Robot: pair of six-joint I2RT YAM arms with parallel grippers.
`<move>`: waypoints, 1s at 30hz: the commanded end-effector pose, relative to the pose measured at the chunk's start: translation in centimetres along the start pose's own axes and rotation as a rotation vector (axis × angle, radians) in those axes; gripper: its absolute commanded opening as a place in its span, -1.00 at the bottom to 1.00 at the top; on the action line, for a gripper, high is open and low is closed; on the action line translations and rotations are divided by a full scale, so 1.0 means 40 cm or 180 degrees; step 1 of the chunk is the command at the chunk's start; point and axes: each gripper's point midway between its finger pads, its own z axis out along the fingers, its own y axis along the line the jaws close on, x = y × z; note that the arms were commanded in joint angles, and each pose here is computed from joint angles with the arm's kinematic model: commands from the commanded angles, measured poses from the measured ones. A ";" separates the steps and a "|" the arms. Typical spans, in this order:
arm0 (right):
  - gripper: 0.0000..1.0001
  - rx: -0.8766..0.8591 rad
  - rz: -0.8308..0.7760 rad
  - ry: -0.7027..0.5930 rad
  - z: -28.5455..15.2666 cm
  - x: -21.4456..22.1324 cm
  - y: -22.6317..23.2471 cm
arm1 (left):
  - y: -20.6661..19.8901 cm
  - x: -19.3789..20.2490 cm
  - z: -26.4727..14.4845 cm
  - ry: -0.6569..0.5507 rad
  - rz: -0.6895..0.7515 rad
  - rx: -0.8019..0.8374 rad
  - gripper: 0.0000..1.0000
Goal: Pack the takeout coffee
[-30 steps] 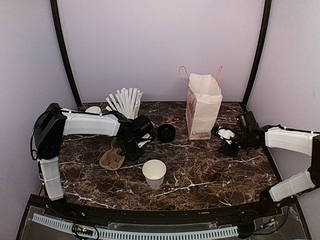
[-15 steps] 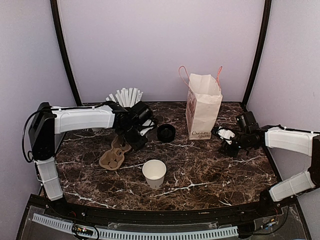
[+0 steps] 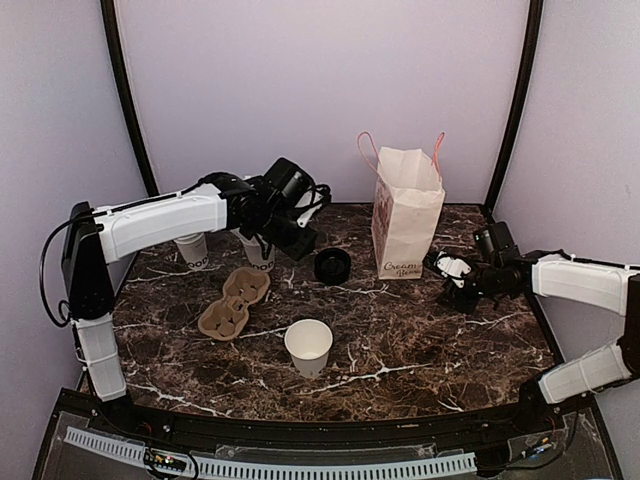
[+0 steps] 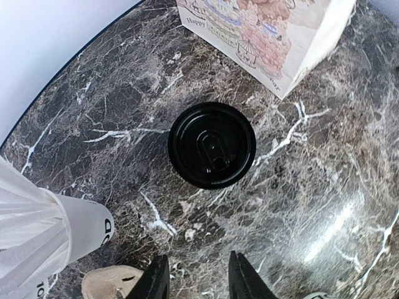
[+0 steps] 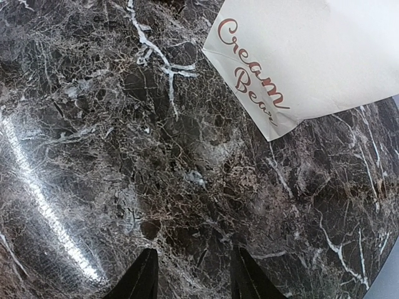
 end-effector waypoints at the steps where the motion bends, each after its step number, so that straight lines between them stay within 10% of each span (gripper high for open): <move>1: -0.17 0.0024 -0.0042 -0.0118 -0.013 -0.022 0.001 | -0.015 -0.026 0.024 0.0019 -0.0297 0.0076 -0.32; 30: -0.17 0.0056 -0.0115 -0.0175 -0.028 -0.033 0.005 | 0.046 -0.069 0.227 0.0202 -0.1027 -0.0151 -0.25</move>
